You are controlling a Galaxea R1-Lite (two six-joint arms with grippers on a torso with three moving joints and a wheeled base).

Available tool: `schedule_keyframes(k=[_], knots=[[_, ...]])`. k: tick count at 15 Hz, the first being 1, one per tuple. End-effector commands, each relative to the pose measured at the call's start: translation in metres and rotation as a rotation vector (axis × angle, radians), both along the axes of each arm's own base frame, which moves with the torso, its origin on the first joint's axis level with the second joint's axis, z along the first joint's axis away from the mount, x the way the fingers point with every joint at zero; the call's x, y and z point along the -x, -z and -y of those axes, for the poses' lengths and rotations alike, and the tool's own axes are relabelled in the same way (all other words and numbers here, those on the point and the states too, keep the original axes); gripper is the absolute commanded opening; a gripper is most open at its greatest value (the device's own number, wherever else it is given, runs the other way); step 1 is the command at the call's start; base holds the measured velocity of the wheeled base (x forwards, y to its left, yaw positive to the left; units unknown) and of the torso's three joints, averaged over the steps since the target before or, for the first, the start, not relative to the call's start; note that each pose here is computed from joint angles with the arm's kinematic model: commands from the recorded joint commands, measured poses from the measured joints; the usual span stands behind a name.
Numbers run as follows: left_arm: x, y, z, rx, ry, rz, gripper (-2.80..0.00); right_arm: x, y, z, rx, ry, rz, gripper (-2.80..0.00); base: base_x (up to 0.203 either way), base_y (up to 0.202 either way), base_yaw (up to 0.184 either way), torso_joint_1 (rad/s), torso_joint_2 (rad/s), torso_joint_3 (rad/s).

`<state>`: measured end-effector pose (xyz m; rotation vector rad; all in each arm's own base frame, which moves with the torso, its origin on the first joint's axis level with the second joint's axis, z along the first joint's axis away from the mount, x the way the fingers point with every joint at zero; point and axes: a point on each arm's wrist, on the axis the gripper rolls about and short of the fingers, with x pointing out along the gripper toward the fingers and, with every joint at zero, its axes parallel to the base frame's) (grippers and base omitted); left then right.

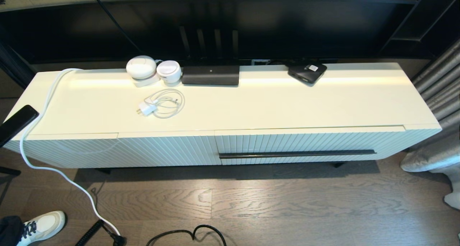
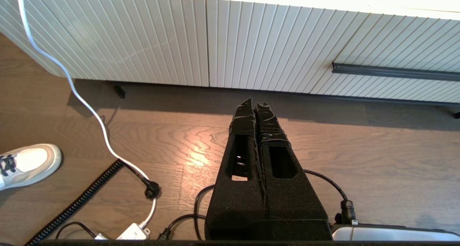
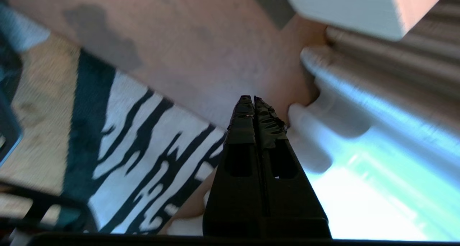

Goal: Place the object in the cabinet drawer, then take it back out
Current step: Open the drawer

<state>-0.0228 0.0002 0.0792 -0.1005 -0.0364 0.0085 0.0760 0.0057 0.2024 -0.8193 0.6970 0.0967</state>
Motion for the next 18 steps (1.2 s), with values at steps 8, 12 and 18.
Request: schedule_keyframes(k=[8, 12, 18], knots=[[0.000, 0.000, 0.000, 0.001, 0.000, 0.001, -2.80, 0.002, -0.013, -0.002, 0.038, -0.125, 0.055, -2.80, 0.000, 0.000, 0.000, 0.000, 0.00, 0.000], [0.000, 0.000, 0.000, 0.001, 0.000, 0.001, -2.80, -0.027, -0.019, -0.009, 0.186, -0.315, 0.101, -2.80, 0.000, 0.000, 0.000, 0.000, 0.00, 0.000], [0.000, 0.000, 0.000, 0.001, 0.000, 0.001, -2.80, -0.097, -0.001, -0.044, 0.229, -0.474, 0.228, -2.80, 0.000, 0.000, 0.000, 0.000, 0.00, 0.000]])
